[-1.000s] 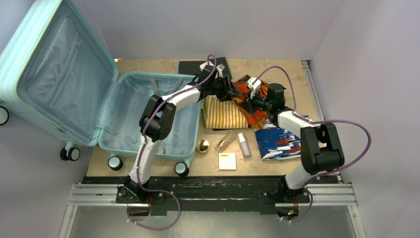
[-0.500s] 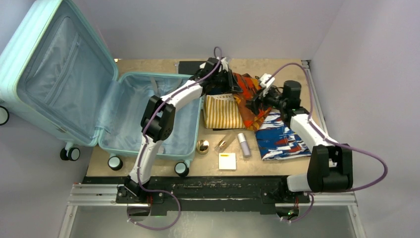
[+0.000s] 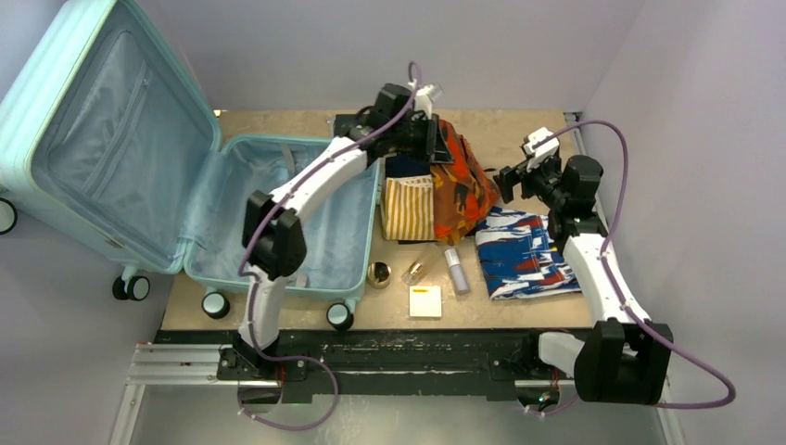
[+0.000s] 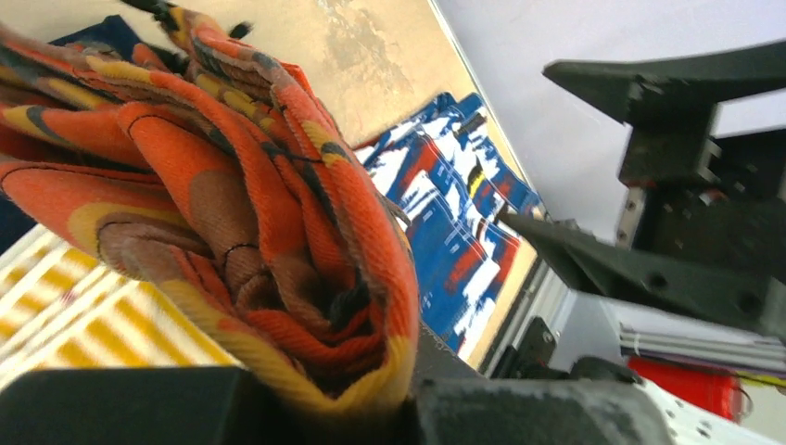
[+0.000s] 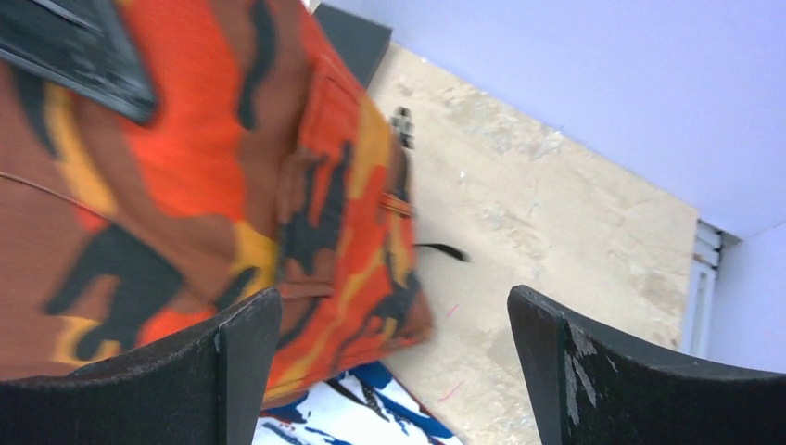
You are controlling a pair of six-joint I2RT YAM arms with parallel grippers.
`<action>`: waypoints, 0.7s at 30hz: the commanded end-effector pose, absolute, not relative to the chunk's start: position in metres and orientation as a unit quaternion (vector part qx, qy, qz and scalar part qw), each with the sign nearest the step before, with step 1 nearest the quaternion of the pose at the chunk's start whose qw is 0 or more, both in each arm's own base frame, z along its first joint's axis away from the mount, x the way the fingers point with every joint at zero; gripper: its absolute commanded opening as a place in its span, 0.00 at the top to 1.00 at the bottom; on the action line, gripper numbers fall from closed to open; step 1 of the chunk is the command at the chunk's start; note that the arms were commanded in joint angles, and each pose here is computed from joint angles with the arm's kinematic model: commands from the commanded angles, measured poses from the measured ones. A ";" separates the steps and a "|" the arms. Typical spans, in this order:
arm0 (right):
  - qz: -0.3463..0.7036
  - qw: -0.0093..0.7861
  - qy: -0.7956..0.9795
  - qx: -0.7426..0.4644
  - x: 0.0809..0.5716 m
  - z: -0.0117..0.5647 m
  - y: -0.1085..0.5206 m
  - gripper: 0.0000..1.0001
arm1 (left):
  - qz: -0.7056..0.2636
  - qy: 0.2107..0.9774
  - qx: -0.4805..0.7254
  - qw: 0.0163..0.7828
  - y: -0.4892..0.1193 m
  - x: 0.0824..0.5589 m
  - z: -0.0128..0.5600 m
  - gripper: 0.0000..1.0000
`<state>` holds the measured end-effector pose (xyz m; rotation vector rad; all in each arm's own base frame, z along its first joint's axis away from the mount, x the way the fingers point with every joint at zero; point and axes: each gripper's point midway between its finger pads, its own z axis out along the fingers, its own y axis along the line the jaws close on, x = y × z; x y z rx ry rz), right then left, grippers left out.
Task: Pack the luggage
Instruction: Pick up the clothes at the center of the board, then place the clothes in the luggage.
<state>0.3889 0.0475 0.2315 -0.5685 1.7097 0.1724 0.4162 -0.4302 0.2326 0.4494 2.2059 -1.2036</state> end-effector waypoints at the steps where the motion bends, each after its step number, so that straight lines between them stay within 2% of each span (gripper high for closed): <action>1: 0.044 0.647 0.729 -0.219 0.387 0.254 0.037 0.05 | -0.479 0.775 0.180 0.370 -0.360 0.411 0.341 1.00; 11: 0.030 0.665 0.714 -0.216 0.378 0.273 0.034 0.05 | -0.412 0.887 0.128 0.162 -0.214 0.410 0.215 1.00; 17: 0.028 0.666 0.713 -0.216 0.377 0.272 0.034 0.05 | -0.364 0.918 0.095 0.128 -0.151 0.411 0.188 1.00; 19: 0.026 0.667 0.712 -0.218 0.378 0.272 0.033 0.05 | -0.362 0.920 0.082 0.124 -0.138 0.412 0.185 0.92; 21: 0.025 0.668 0.711 -0.218 0.378 0.272 0.033 0.05 | -0.356 0.923 0.072 0.124 -0.126 0.416 0.182 0.89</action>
